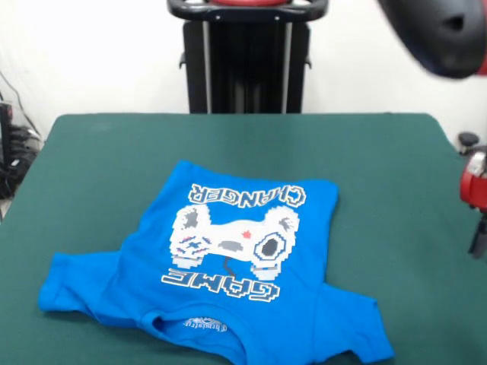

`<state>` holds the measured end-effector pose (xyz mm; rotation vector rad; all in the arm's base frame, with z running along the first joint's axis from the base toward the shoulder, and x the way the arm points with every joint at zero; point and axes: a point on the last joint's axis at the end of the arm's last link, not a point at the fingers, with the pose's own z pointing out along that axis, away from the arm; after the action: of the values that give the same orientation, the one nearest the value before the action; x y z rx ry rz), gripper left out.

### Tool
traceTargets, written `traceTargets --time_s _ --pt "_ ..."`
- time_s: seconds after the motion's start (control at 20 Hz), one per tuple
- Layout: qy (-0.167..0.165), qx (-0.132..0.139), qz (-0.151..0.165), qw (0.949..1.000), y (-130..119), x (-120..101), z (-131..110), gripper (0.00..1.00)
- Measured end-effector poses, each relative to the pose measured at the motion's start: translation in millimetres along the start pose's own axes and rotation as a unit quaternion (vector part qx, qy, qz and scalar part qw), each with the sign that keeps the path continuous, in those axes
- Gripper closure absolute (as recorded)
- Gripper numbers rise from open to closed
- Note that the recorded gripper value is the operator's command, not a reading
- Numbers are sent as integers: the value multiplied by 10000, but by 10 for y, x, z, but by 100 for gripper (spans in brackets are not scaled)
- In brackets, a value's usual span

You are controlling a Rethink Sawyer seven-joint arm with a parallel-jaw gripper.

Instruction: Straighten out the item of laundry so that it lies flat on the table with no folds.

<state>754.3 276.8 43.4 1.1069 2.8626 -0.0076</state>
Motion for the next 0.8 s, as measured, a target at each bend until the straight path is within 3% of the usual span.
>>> traceTargets --time_s 0.35,0.5,0.65,0.8 --pt "-1076 232 -247 9936 -21 -388 -363 100" --pt "-1495 314 -345 9877 -37 -581 -522 100" --pt "-1987 396 -413 9784 -78 -881 -733 100" --pt "-2245 440 -449 9724 -103 -1039 -847 100"
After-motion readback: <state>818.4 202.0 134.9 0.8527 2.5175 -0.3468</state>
